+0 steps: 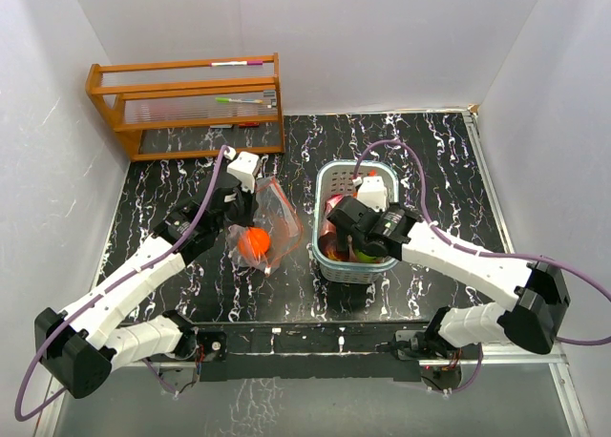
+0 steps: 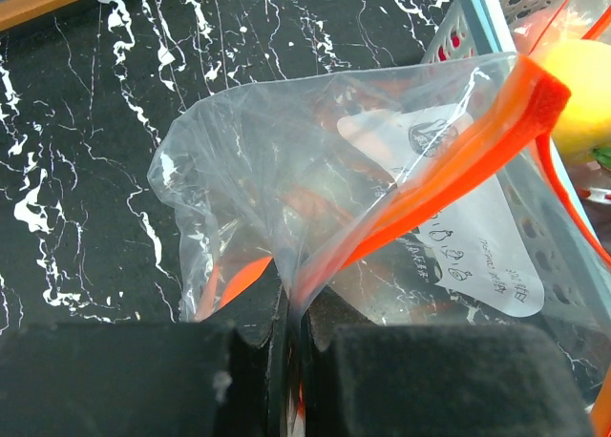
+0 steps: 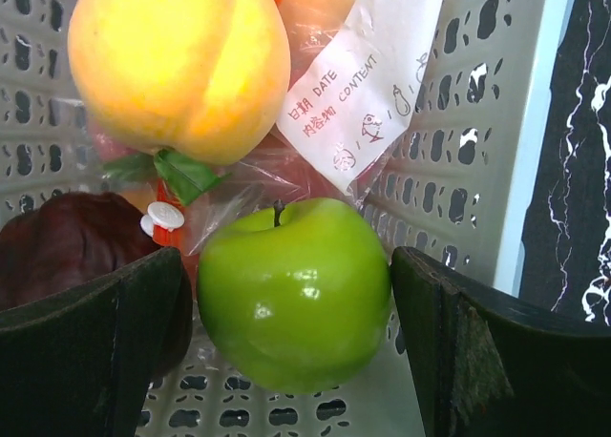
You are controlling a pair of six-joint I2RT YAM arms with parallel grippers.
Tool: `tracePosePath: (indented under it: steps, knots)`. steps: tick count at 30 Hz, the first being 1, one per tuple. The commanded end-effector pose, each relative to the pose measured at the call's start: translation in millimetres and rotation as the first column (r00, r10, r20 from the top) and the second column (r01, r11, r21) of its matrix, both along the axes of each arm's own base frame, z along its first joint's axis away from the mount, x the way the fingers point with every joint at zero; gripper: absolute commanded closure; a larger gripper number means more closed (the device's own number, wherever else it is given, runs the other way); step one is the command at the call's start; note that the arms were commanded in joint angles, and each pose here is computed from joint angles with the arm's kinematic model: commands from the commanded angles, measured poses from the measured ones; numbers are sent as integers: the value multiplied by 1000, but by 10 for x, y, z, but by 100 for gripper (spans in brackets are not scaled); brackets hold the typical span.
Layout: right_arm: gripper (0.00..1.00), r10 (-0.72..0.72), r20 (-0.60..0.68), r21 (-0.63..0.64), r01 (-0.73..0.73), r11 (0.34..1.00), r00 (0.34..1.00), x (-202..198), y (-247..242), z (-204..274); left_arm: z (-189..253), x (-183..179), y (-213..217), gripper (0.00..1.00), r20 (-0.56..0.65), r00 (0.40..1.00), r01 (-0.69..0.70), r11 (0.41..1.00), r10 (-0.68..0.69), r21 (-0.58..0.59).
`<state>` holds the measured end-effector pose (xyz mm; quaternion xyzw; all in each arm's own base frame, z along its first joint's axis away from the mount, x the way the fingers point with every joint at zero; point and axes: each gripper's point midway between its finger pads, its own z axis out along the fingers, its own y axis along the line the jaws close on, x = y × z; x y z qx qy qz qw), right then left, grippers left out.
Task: Place the food in the zip-top bag and seal the zipper
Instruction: Pick up the fake fruit from the bin.
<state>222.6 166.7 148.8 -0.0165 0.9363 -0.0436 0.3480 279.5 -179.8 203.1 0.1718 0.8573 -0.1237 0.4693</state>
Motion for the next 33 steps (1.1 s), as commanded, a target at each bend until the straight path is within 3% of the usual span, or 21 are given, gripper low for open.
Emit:
tracePosePath:
  steps: [1,6,8,10,18,20,29,33]
  knots:
    - [4,-13,-65,-13,13,1000,998,-99,-30,-197,100,-8,20,100,29,1000,0,1000,1,-21]
    - [3,-9,-74,-18,8,1000,997,-62,-18,-330,98,-5,24,100,30,1000,-2,1000,2,-19]
    - [8,-11,-75,-20,9,1000,997,-46,-19,-357,95,-1,25,100,29,1000,-2,1000,3,-18]
    - [16,-11,-74,-19,10,1000,997,-33,-13,-365,84,0,26,100,27,1000,-3,1000,3,-16]
    - [68,-14,-48,17,14,1000,999,12,1,-304,78,5,31,100,26,1000,-5,1000,6,-15]
    - [75,-14,-19,42,15,999,1000,45,16,-188,75,7,35,100,26,1000,-7,1000,7,-14]
    - [78,82,225,250,-139,958,971,227,277,1062,67,17,44,100,24,1000,-10,1000,11,-14]
    - [78,195,332,358,-315,879,923,166,530,1544,54,22,47,100,21,1000,-12,1000,13,-12]
